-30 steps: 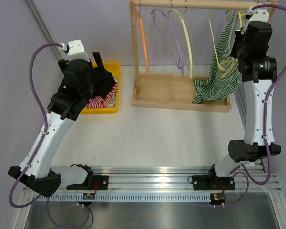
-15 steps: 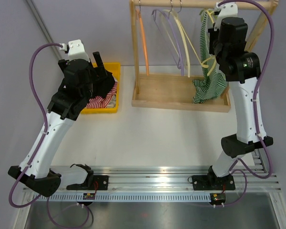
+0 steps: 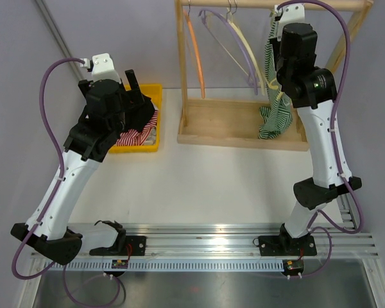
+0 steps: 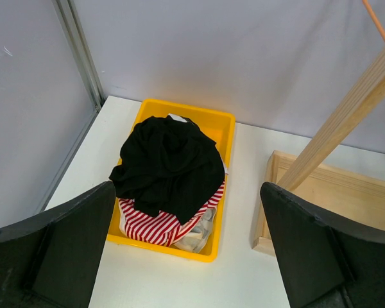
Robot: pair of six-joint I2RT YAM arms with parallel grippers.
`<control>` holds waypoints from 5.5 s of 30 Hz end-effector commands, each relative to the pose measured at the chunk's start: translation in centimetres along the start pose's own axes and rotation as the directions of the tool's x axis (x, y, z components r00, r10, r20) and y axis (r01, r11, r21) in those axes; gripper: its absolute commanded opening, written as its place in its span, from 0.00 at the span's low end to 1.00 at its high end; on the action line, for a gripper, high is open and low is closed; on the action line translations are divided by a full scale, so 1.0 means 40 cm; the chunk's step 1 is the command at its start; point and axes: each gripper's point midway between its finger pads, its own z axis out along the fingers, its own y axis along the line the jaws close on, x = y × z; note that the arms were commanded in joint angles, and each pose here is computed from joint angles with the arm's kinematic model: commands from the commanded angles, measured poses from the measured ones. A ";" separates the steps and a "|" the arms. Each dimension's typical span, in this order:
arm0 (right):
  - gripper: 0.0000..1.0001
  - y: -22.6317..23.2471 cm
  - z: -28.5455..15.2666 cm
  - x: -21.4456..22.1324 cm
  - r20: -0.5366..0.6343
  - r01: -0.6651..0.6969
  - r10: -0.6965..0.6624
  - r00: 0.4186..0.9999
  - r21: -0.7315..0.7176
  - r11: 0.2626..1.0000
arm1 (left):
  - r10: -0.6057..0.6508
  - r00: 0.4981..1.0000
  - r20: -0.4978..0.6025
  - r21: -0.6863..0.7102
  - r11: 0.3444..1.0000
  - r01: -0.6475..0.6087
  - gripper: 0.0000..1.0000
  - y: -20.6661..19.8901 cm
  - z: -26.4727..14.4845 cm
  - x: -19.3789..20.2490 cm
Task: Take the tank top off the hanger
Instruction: Grab a hanger with a tank top on it with the right arm
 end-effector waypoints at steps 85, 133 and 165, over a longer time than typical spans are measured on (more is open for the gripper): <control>0.00 -0.248 -0.042 -0.004 -0.222 0.413 -0.348 0.911 0.492 0.766 | -0.113 0.990 0.089 0.167 0.981 0.097 0.99 0.023 -0.134 -0.045; 0.00 -0.275 0.055 -0.032 -0.269 0.468 -0.384 0.883 0.558 0.686 | -0.139 0.986 0.097 0.197 0.973 0.118 0.99 0.026 -0.154 -0.044; 0.00 -0.272 0.071 -0.063 -0.223 0.452 -0.411 0.884 0.630 0.632 | -0.133 0.987 0.087 0.203 0.973 0.113 0.99 0.018 -0.148 -0.032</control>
